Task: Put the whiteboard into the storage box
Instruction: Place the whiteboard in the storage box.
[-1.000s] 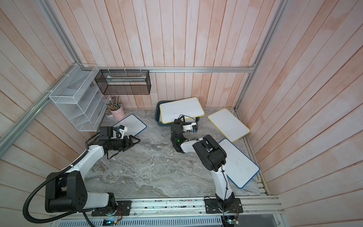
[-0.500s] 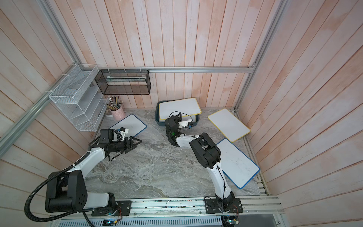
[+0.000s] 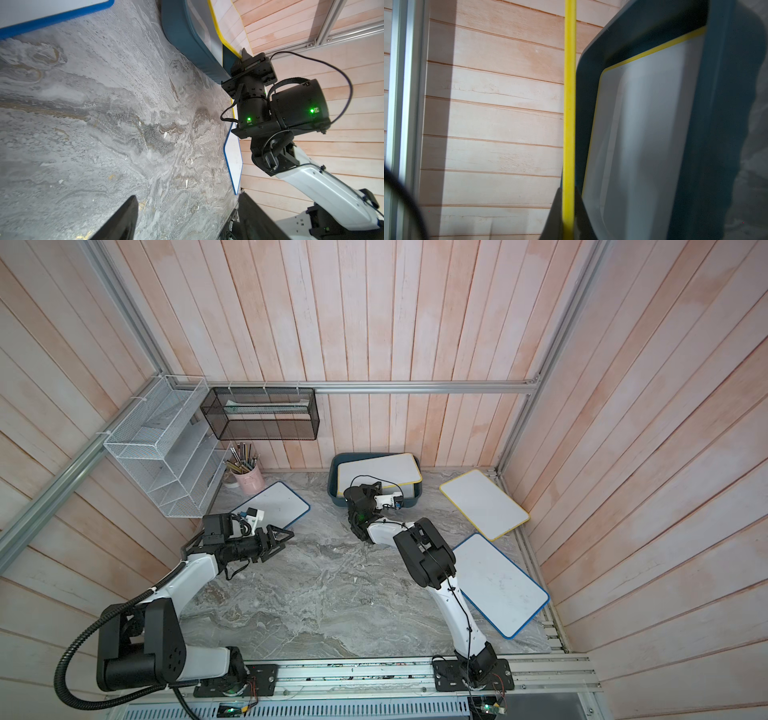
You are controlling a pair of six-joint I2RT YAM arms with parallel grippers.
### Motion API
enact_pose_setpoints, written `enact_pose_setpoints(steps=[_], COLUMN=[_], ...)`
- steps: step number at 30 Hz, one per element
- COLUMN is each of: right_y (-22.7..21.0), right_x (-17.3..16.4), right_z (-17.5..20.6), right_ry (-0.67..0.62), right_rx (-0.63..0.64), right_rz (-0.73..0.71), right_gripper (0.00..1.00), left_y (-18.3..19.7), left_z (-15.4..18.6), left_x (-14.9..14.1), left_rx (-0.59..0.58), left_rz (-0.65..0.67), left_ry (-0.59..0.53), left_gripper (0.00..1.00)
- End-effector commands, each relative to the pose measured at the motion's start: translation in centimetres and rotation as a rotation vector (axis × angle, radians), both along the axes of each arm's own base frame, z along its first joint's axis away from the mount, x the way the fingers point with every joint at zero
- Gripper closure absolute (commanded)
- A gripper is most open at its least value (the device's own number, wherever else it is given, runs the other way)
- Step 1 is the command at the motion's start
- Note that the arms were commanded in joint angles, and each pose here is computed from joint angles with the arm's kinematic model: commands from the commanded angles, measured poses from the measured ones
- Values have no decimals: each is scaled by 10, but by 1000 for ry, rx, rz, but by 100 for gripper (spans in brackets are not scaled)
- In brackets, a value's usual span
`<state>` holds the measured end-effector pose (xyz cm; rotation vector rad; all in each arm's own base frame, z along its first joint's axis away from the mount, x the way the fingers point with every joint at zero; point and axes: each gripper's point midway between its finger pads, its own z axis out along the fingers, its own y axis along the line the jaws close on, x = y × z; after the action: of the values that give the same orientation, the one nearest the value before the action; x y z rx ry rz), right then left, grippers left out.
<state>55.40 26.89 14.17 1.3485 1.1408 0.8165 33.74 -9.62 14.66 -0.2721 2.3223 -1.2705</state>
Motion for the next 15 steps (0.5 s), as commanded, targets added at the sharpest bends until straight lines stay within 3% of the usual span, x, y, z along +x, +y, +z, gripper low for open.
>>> enact_pose_setpoints(steps=[1, 5, 15], right_y=[0, 10, 22], right_x=[9, 20, 25], right_z=[19, 14, 23], right_ry=[-42, -37, -81], right_rx=[55, 58, 35], right_rz=[-44, -27, 68], right_gripper=[100, 100, 75], left_y=[0, 1, 4], left_z=[1, 1, 5], left_x=[-1, -2, -1], left_rx=[-28, -25, -21], left_rz=[-7, -3, 3], left_ry=[-8, -7, -25], left_gripper=[23, 23, 23])
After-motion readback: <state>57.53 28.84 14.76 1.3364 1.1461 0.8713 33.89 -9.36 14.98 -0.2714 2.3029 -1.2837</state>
